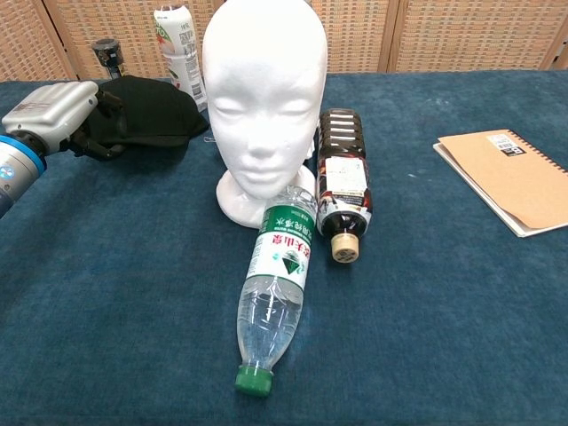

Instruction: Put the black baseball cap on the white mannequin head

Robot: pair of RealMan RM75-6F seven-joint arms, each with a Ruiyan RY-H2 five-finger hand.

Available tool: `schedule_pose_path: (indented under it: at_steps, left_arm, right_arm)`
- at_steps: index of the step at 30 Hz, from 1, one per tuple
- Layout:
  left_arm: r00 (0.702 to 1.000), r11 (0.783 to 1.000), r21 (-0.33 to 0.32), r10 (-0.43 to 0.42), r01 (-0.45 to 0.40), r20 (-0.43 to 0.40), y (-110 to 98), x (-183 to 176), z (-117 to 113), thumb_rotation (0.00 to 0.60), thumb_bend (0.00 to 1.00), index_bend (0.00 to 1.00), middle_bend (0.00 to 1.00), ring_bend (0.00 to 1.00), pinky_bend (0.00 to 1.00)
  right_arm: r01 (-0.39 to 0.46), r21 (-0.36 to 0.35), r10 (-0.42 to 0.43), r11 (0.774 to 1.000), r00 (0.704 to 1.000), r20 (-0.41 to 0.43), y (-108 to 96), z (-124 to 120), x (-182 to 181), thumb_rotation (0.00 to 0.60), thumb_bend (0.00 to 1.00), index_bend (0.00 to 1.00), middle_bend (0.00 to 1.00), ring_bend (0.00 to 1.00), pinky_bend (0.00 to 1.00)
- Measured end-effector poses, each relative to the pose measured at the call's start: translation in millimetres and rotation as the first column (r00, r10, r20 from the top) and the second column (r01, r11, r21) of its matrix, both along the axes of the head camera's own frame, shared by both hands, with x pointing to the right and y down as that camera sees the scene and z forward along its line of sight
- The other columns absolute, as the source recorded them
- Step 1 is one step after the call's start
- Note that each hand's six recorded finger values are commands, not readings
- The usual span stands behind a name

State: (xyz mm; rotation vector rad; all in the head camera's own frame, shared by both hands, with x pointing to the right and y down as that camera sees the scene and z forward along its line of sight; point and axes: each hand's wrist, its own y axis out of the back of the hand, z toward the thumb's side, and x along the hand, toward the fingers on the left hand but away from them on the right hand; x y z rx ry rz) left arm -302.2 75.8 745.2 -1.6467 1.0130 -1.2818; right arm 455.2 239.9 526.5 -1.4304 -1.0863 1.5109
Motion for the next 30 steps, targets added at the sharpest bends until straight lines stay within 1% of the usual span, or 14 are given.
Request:
schedule_pose_path:
  at_steps: [2, 6, 8, 9, 10, 12, 16, 21, 24, 30]
  left_arm:
    - [1.0, 1.0, -0.014, -0.003, 0.003, -0.003, -0.7, -0.6, 2.8, 0.6, 0.51, 0.52, 0.35, 0.26, 0.47]
    - [1.0, 1.0, -0.016, -0.016, 0.016, -0.026, -1.9, -2.8, 2.2, 0.6, 0.59, 0.53, 0.35, 0.26, 0.6]
    - [0.999, 1.0, -0.008, -0.022, 0.022, -0.041, -1.7, -5.0, -0.1, 0.6, 0.61, 0.59, 0.35, 0.29, 0.65]
    - [0.999, 1.0, -0.004, -0.023, 0.023, -0.047, -1.4, -6.0, -1.1, 0.6, 0.61, 0.64, 0.37, 0.32, 0.68]
    - [0.998, 1.0, 0.002, -0.024, 0.024, -0.055, -1.1, -7.0, -2.7, 0.6, 0.63, 0.7, 0.39, 0.35, 0.7]
    - [0.997, 1.0, 0.014, -0.024, 0.025, -0.068, -0.6, -8.8, -5.4, 0.6, 0.64, 0.75, 0.43, 0.38, 0.72]
    - [0.996, 0.999, 0.034, -0.02, 0.024, -0.09, 0.5, -15.0, -10.3, 0.6, 0.64, 0.79, 0.51, 0.44, 0.75]
    - [0.993, 0.999, 0.049, -0.008, 0.014, -0.12, -0.6, -20.1, -17.0, 0.6, 0.67, 0.83, 0.54, 0.46, 0.77]
    - [0.989, 0.997, 0.074, 0.002, 0.009, -0.145, -1.9, -22.4, -24.7, 0.6, 0.7, 0.85, 0.55, 0.47, 0.78]
    - [0.982, 0.989, 0.147, 0.04, -0.012, -0.187, -4.4, -26.2, -46.6, 0.6, 0.74, 0.86, 0.57, 0.49, 0.79]
  right_arm:
    - [-0.002, 0.005, 0.002, 1.0, 1.0, 0.0, -0.3, -1.5, 0.2, 0.6, 0.09, 0.34, 0.38, 0.4, 0.34]
    - [-0.004, 0.012, 0.004, 1.0, 1.0, 0.003, -0.6, -3.8, 0.6, 0.6, 0.09, 0.34, 0.38, 0.4, 0.34]
    - [-0.002, 0.011, 0.002, 1.0, 1.0, 0.005, -0.6, -3.4, 0.3, 0.6, 0.09, 0.34, 0.38, 0.41, 0.34]
    - [-0.001, 0.01, 0.001, 1.0, 1.0, 0.005, -0.5, -3.2, 0.3, 0.6, 0.09, 0.34, 0.38, 0.41, 0.34]
    - [0.0, 0.01, 0.0, 1.0, 1.0, 0.006, -0.6, -3.1, 0.2, 0.6, 0.09, 0.34, 0.38, 0.41, 0.34]
    - [0.0, 0.012, 0.0, 1.0, 1.0, 0.007, -0.7, -3.3, 0.3, 0.6, 0.09, 0.34, 0.38, 0.41, 0.34]
    - [-0.002, 0.015, 0.001, 1.0, 1.0, 0.01, -0.7, -4.1, 1.0, 0.6, 0.09, 0.34, 0.38, 0.41, 0.34]
    - [-0.002, 0.019, 0.002, 1.0, 1.0, 0.013, -1.1, -5.1, 1.3, 0.6, 0.09, 0.34, 0.38, 0.41, 0.34]
    - [0.0, 0.019, 0.0, 1.0, 1.0, 0.014, -1.3, -4.8, 1.0, 0.6, 0.09, 0.34, 0.38, 0.41, 0.34]
    - [-0.001, 0.018, 0.0, 1.0, 1.0, 0.016, -1.4, -4.0, 1.2, 0.6, 0.09, 0.34, 0.38, 0.41, 0.34]
